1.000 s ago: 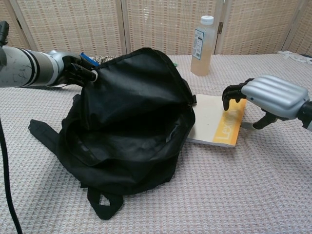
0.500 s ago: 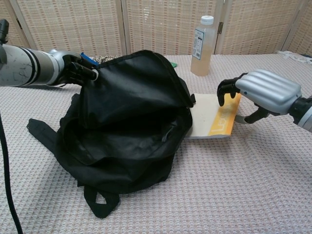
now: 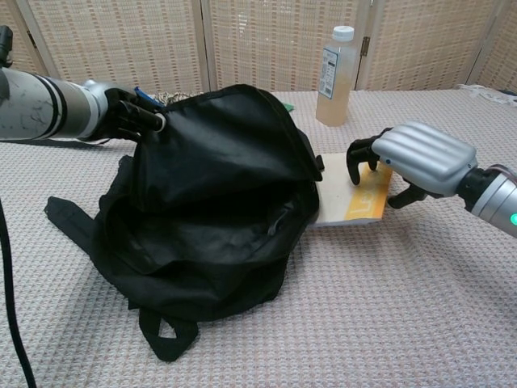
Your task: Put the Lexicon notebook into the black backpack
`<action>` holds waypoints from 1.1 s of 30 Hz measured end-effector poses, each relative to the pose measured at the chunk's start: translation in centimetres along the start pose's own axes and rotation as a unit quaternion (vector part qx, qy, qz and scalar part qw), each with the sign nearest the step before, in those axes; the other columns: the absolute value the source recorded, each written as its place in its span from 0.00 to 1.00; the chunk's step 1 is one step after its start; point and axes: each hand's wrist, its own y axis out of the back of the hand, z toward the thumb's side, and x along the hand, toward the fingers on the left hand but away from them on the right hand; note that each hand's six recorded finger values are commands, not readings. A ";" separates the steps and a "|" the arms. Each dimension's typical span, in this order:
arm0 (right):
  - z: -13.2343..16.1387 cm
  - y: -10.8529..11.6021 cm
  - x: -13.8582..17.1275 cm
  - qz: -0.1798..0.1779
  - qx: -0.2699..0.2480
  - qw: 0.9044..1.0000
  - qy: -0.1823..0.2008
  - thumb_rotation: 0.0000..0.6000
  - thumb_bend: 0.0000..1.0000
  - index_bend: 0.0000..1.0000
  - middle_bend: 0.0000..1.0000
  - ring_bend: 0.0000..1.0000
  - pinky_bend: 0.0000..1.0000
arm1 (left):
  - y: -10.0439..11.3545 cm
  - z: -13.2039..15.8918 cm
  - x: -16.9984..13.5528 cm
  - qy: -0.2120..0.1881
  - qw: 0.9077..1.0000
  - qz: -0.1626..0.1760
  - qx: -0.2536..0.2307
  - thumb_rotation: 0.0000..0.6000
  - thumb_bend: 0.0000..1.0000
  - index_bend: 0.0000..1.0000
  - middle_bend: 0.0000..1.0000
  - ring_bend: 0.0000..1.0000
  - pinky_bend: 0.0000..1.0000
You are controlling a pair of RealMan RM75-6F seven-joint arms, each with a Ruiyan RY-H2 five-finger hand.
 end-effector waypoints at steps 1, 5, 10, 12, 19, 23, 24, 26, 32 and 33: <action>0.0 0.0 0.0 -0.001 -0.001 1.000 0.000 1.00 0.43 0.58 0.38 0.44 0.40 | 0.0 0.0 0.0 0.000 1.000 0.000 0.000 1.00 0.77 0.71 0.42 0.29 0.11; -0.2 0.3 0.0 -0.008 -0.002 1.000 -0.001 1.00 0.43 0.72 0.39 0.44 0.40 | 0.2 0.1 -0.1 -0.003 1.000 0.001 0.001 1.00 0.77 0.71 0.41 0.29 0.11; -0.5 0.9 0.4 -0.024 -0.003 1.000 -0.002 1.00 0.45 0.85 0.45 0.48 0.42 | 0.2 0.4 -0.4 -0.011 1.000 -0.002 0.005 1.00 0.77 0.71 0.42 0.29 0.11; -0.7 1.3 0.7 -0.033 -0.002 0.999 -0.001 1.00 0.46 0.88 0.47 0.49 0.43 | 0.0 0.7 -0.7 -0.017 1.000 -0.008 0.008 1.00 0.77 0.71 0.41 0.29 0.11; -2.0 4.0 2.8 -0.088 -0.001 0.996 0.000 1.00 0.48 0.91 0.50 0.52 0.43 | -0.9 2.3 -2.2 -0.046 0.998 -0.034 0.019 1.00 0.77 0.71 0.42 0.29 0.11; -2.5 6.6 4.4 -0.135 -0.006 0.991 0.006 1.00 0.47 0.93 0.51 0.53 0.45 | -1.0 3.2 -2.4 -0.050 0.998 -0.041 0.021 1.00 0.77 0.71 0.41 0.29 0.11; -2.6 7.3 4.8 -0.148 -0.007 0.989 0.008 1.00 0.47 0.93 0.51 0.53 0.45 | -1.1 3.5 -2.3 -0.050 0.998 -0.042 0.020 1.00 0.77 0.71 0.41 0.29 0.11; -2.7 8.9 5.6 -0.177 -0.014 0.984 0.013 1.00 0.47 0.93 0.51 0.54 0.46 | -1.1 3.9 -2.2 -0.049 0.998 -0.041 0.021 1.00 0.77 0.71 0.41 0.29 0.11; -1.9 12.9 7.6 -0.247 -0.051 0.967 0.032 1.00 0.48 0.95 0.51 0.55 0.48 | -0.5 4.4 -1.2 -0.027 0.999 -0.026 0.016 1.00 0.77 0.71 0.42 0.29 0.11; -1.7 13.4 7.8 -0.256 -0.058 0.964 0.037 1.00 0.48 0.95 0.51 0.55 0.48 | -0.3 4.5 -1.0 -0.022 0.999 -0.021 0.015 1.00 0.77 0.71 0.42 0.29 0.11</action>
